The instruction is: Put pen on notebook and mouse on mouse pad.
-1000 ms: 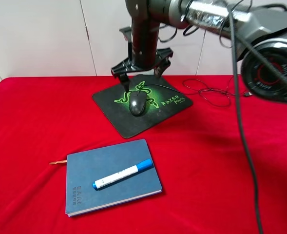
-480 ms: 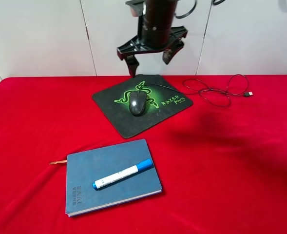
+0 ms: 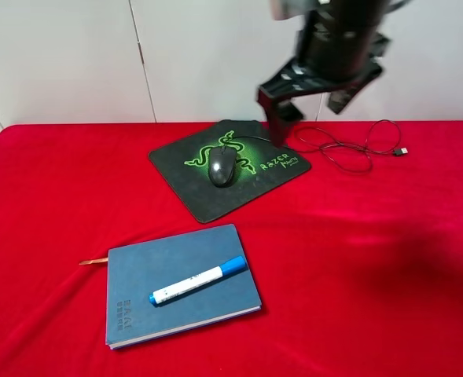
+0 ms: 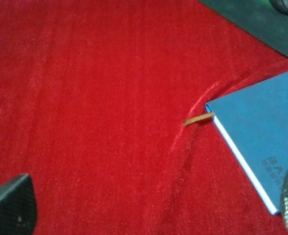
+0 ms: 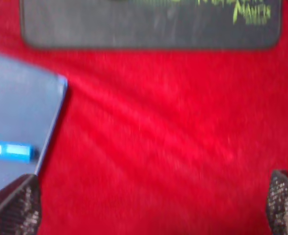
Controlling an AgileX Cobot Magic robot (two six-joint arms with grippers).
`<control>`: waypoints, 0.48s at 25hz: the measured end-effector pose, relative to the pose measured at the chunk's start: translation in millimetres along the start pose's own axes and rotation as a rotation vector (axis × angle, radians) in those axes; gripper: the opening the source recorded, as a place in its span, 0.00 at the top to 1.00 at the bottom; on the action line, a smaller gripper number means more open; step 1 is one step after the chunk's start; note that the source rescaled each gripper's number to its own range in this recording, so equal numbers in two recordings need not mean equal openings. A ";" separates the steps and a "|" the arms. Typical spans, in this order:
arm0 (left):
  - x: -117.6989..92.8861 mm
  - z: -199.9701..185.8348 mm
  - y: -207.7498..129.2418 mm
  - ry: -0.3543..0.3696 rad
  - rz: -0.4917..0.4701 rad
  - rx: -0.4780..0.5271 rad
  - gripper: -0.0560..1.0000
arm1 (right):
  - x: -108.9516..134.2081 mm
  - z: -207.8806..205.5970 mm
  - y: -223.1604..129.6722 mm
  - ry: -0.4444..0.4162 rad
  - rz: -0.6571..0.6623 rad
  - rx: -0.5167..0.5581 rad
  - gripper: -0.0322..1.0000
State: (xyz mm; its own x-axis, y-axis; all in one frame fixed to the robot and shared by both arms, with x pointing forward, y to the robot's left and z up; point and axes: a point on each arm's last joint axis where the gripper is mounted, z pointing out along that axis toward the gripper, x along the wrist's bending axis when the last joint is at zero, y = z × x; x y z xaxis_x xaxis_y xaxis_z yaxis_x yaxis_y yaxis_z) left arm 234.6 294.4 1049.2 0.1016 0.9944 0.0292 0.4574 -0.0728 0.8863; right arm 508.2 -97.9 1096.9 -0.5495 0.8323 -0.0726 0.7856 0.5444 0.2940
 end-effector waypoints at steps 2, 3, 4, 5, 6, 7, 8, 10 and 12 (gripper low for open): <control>0.0 0.0 0.0 0.000 0.000 0.000 0.00 | -2.2 -13.6 -17.9 0.002 0.002 -0.014 0.00; 0.0 0.0 0.0 0.000 0.000 0.000 0.00 | -3.1 -19.7 -27.4 0.005 0.004 -0.021 0.00; 0.0 0.0 0.0 0.000 0.000 0.000 0.00 | -3.4 -23.7 -35.7 0.010 0.007 -0.023 0.00; 0.0 0.0 0.0 0.000 0.000 0.000 0.00 | -3.8 -31.2 -44.2 0.020 0.011 -0.037 0.00; 0.0 0.0 0.0 0.000 0.000 0.000 0.00 | -4.2 -37.5 -53.5 0.029 0.015 -0.049 0.00; 0.0 0.0 0.0 0.000 0.000 0.000 0.00 | -3.8 -41.8 -61.9 0.043 0.020 -0.054 0.00; 0.0 0.0 0.0 0.000 0.000 0.000 0.00 | -3.5 -48.0 -71.2 0.059 0.026 -0.067 0.00; 0.0 0.0 0.0 0.000 0.000 0.000 0.00 | -3.7 -59.6 -88.8 0.082 0.035 -0.097 0.00; 0.0 0.0 0.0 0.000 0.000 0.000 0.00 | -4.3 -68.1 -105.5 0.096 0.040 -0.121 0.00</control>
State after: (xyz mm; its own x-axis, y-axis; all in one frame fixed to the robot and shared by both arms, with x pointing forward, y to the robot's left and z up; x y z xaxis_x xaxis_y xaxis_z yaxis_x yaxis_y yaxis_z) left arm 234.6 294.4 1049.2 0.1016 0.9944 0.0292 0.4574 -0.0728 0.8863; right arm 408.3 -166.0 1131.0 -0.5481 0.8359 0.0314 0.7704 0.4898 0.4081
